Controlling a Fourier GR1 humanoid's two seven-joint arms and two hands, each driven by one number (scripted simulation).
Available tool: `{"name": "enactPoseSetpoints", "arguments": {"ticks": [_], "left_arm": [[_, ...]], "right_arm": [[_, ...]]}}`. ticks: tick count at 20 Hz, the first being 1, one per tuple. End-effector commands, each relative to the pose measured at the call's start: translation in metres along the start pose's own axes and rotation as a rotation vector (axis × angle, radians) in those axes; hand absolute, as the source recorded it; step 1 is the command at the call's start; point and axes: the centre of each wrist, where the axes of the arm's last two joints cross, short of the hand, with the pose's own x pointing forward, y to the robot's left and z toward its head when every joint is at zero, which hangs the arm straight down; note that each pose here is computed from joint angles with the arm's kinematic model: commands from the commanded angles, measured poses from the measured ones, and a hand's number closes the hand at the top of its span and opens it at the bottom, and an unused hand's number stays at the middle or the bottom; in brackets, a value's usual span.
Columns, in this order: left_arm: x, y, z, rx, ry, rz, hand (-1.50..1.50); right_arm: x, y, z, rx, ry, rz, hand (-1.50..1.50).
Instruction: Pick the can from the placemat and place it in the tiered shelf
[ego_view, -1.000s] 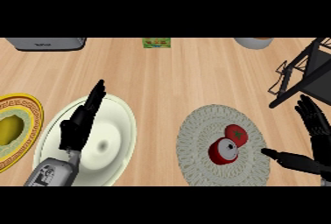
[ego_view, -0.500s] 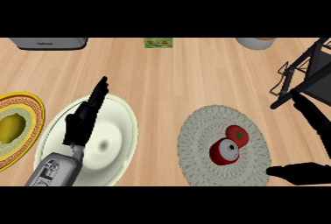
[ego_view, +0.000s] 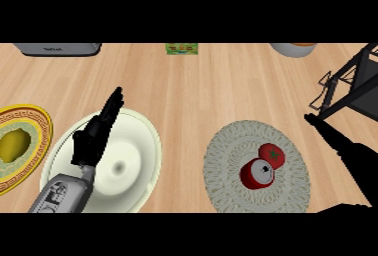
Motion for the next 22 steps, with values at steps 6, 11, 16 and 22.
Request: {"name": "enactPoseSetpoints", "arguments": {"ticks": [6, 11, 16, 22], "left_arm": [[-0.01, 0.008, 0.011, 0.005, -0.004, -0.012, 0.0], [-0.009, -0.003, 0.017, 0.026, -0.006, 0.004, 0.0], [0.008, -0.013, 0.007, 0.0, -0.009, -0.01, 0.0], [-0.003, 0.004, 0.02, -0.011, 0.011, -0.01, 0.0]], "right_arm": [[0.043, 0.007, 0.019, -0.008, 0.032, 0.038, -1.5], [0.054, 0.035, 0.01, -0.039, 0.036, 0.064, -1.5], [0.056, 0.042, 0.011, -0.053, 0.045, 0.043, -1.5], [0.053, 0.05, 0.014, -0.022, 0.06, 0.039, -1.5]]}}
